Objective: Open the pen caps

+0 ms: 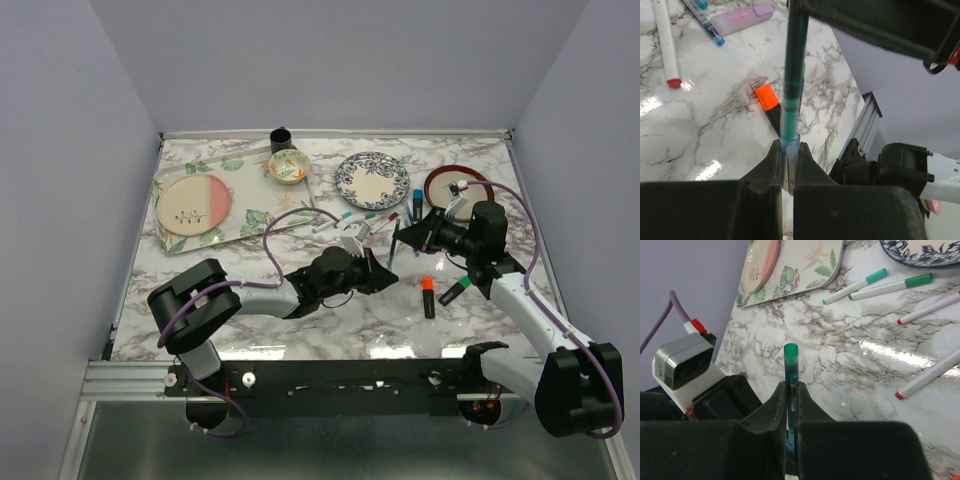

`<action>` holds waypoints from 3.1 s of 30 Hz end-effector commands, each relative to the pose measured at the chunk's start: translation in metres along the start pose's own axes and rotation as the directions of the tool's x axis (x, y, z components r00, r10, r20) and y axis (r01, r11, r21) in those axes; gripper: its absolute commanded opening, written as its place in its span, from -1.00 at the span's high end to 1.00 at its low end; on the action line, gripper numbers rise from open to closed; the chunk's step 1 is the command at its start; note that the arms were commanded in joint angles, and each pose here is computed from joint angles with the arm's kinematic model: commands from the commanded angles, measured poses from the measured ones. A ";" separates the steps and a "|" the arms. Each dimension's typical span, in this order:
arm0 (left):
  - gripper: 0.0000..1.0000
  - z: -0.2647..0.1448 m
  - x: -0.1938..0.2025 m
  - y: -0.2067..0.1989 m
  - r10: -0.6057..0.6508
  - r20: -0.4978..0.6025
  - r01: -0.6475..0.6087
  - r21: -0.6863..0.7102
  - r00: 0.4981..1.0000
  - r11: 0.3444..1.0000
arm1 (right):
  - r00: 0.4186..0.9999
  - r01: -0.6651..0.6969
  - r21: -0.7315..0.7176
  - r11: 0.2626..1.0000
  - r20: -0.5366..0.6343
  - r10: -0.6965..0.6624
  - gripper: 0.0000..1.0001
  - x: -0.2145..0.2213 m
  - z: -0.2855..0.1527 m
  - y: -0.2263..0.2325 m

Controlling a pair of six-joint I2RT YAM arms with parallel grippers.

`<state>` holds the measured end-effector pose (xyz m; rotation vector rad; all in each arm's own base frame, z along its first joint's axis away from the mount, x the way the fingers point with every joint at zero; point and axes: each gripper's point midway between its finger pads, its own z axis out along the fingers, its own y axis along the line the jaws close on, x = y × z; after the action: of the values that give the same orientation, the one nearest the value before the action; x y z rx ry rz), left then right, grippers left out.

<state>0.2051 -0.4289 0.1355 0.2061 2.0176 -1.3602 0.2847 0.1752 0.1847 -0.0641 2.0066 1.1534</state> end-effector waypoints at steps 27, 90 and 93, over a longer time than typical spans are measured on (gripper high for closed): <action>1.00 -0.208 0.001 0.215 -0.083 0.226 0.231 -0.782 0.971 0.579 | 0.892 0.322 -0.019 0.947 -0.328 -0.310 0.99 0.050 0.054 -0.016; -0.90 -0.277 -0.179 0.080 0.470 -0.045 -0.355 -0.719 0.881 0.598 | 0.165 0.875 -0.334 0.351 -0.476 -0.864 -0.50 0.042 -0.027 -0.102; -0.95 -0.277 -0.169 0.101 0.485 -0.061 -0.365 -0.742 0.872 0.563 | 0.039 0.881 -0.384 0.275 -0.520 -0.853 -0.51 0.047 -0.032 -0.127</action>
<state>0.2599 -0.1284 0.2688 0.0621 1.9629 -0.3818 0.2721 0.1156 0.0925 -1.4737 1.9962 0.3726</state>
